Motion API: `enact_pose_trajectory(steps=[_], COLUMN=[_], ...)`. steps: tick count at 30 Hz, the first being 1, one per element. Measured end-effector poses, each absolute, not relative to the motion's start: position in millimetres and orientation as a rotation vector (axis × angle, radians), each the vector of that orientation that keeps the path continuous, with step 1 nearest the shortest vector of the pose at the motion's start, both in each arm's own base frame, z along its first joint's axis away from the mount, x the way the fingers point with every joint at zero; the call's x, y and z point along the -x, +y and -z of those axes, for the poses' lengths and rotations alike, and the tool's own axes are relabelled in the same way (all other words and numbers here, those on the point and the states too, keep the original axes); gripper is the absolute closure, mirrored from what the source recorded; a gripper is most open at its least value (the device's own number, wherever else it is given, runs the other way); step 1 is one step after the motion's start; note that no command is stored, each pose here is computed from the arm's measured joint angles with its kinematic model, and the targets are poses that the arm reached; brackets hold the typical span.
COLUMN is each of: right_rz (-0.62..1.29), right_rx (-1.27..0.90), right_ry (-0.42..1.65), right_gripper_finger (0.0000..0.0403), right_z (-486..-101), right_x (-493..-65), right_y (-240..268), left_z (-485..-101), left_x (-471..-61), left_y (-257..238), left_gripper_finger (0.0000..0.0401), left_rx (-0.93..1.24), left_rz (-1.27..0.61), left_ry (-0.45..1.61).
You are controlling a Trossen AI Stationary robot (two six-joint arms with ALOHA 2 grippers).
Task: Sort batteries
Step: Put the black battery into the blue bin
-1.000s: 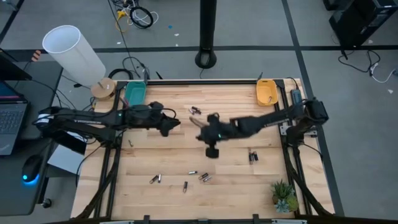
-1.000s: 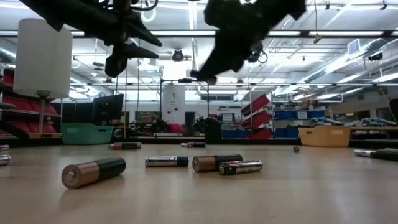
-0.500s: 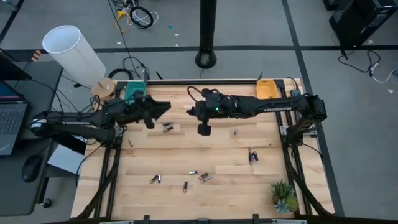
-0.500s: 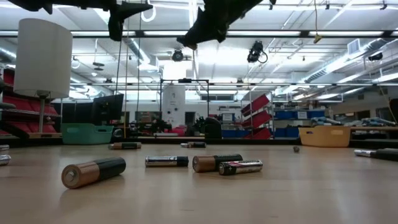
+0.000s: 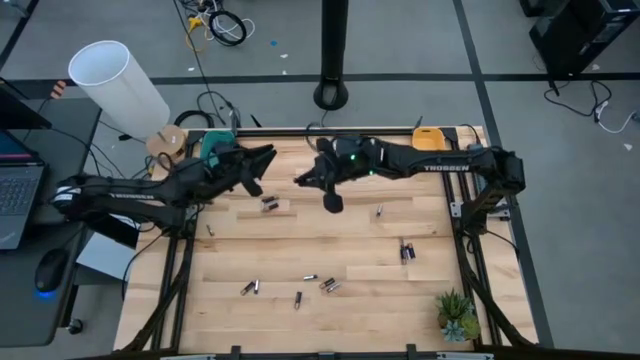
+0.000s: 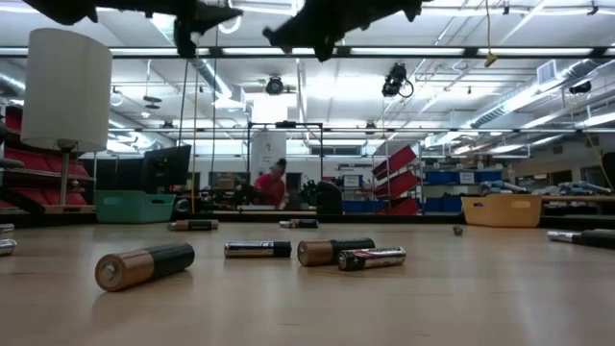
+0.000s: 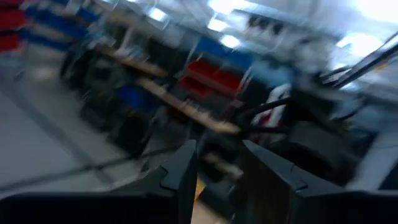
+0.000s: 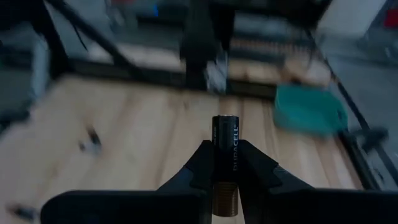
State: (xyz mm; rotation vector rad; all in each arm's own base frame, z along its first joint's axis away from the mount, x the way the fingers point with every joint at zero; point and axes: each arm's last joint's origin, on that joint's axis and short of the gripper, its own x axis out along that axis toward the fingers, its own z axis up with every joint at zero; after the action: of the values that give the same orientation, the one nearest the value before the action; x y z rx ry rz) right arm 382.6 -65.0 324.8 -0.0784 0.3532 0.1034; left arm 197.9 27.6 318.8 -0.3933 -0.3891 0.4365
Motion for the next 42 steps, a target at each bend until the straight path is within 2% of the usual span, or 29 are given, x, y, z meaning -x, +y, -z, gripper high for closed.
enact_pose_trajectory(steps=[7,16,22,37,42], right_rz=[-0.148,-0.163,-0.147,-0.109,-0.099], right_rx=[-0.114,-0.27,-0.235,-0.198,-0.196], right_ry=[0.149,-0.024,0.028,0.006,0.006], right_gripper_finger=[0.0355,0.0355,0.0355,0.0355,0.0355], right_z=[-347.4,-365.7,-359.2,-360.7,-360.7], right_x=[-376.7,-373.6,-376.9,-380.2,-381.5], right_y=[-98.6,-114.6,-107.2,-98.2,-94.0], left_z=[-330.5,-339.1,-334.4,-334.8,-338.3], left_x=[-197.6,-215.4,-227.8,-231.6,-233.1], left_y=[26.4,26.6,27.3,28.2,29.4], left_gripper_finger=[0.0265,0.0265,0.0265,0.0264,0.0264], left_rx=[0.321,0.269,0.262,0.224,0.21], left_rz=[-0.405,-0.396,-0.389,-0.401,-0.436], left_ry=[-0.488,-0.297,-0.287,-0.309,-0.373])
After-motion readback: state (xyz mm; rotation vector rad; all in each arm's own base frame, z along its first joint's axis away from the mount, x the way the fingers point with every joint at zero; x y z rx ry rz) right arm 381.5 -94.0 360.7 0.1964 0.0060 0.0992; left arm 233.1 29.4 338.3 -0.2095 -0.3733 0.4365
